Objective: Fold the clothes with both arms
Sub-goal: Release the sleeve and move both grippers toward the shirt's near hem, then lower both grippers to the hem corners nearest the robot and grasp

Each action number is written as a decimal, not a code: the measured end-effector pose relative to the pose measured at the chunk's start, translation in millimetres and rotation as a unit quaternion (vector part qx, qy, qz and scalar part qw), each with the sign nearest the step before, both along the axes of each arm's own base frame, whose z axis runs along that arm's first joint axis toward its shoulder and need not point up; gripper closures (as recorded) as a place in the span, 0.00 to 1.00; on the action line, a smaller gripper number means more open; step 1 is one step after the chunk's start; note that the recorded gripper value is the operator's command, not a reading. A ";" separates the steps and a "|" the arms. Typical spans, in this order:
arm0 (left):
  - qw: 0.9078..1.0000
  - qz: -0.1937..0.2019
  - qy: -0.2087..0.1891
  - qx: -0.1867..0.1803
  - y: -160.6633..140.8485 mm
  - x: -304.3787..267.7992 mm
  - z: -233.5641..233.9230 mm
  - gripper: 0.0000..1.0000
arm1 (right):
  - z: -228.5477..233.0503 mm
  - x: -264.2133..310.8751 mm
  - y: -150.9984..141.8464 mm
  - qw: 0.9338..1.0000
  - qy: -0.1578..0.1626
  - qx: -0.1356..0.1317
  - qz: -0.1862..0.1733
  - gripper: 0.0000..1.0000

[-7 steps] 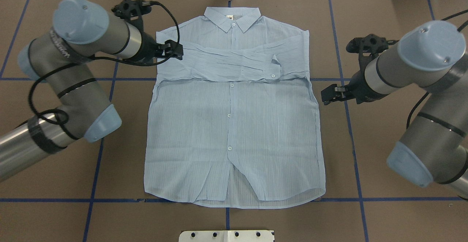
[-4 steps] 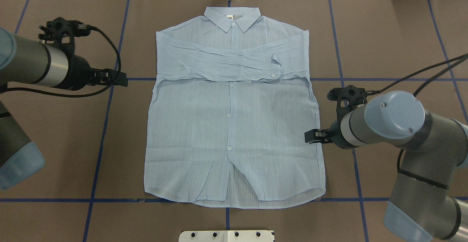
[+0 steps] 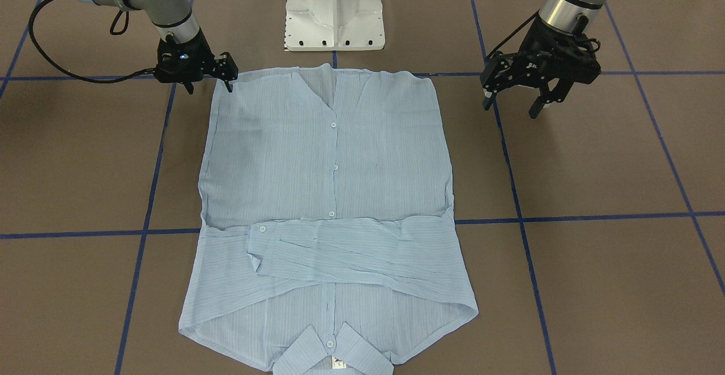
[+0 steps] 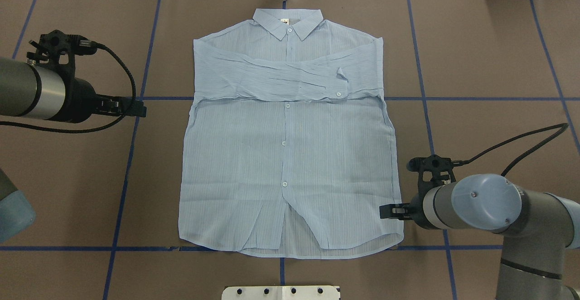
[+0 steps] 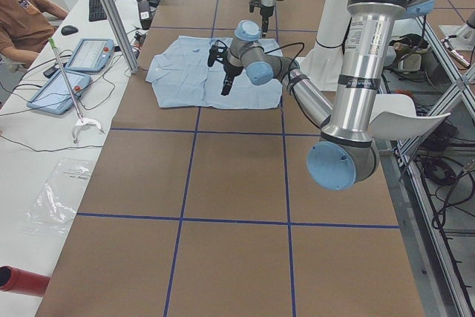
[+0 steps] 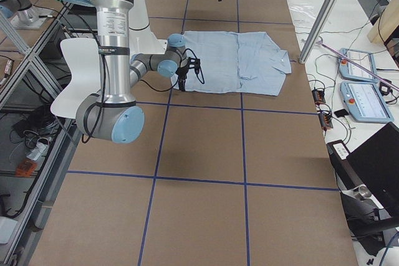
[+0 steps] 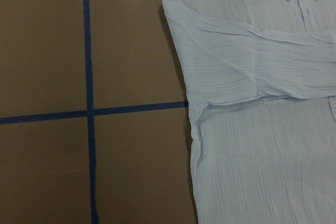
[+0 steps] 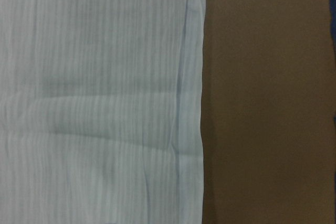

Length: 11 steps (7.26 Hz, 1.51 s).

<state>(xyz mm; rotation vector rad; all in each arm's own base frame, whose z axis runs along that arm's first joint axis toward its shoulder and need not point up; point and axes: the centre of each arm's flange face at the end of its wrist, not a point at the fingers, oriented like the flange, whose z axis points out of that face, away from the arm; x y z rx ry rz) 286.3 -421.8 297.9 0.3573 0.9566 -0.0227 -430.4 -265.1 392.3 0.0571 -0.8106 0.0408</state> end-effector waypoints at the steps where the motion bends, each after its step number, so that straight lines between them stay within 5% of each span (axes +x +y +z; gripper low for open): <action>1: 1.000 0.000 0.001 0.000 -0.1 0.7 -0.9 0.00 | 4.8 -8.6 11.6 1.000 0.005 -0.004 -0.002 0.12; 4: 1.000 0.001 0.000 0.000 -2.0 3.0 0.5 0.00 | 9.3 -23.7 34.9 1.000 0.011 -0.013 -0.015 0.42; 11: 1.000 -0.001 0.004 0.001 -3.9 5.2 -3.9 0.00 | 11.2 -23.0 33.4 0.999 0.011 -0.025 -0.016 0.48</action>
